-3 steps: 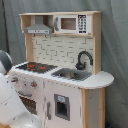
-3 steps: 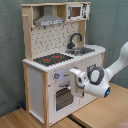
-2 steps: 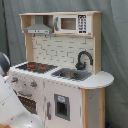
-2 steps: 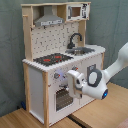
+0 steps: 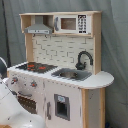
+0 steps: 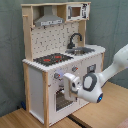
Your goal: Play with the kitchen
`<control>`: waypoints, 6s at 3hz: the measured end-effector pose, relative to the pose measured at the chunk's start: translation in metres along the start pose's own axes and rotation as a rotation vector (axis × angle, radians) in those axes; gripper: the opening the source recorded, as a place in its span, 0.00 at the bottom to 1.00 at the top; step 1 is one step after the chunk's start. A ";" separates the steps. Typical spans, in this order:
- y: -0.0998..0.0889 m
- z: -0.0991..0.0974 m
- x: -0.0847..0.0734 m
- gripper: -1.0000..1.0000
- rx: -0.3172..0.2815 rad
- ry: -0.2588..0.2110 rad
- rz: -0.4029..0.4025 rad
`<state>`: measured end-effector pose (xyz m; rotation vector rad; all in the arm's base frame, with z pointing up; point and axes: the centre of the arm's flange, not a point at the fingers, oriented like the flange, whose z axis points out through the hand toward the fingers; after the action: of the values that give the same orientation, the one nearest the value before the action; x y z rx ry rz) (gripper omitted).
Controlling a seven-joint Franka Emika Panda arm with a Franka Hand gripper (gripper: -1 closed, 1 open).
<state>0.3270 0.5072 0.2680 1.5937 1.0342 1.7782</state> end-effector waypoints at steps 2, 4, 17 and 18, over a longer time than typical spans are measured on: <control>-0.031 0.030 0.008 1.00 -0.026 0.035 0.027; -0.026 0.015 0.065 1.00 -0.127 0.107 0.056; 0.031 0.032 0.056 0.00 -0.022 -0.147 -0.523; 0.030 0.031 0.055 0.00 -0.023 -0.152 -0.646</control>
<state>0.3519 0.5409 0.3241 1.1692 1.2651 1.2079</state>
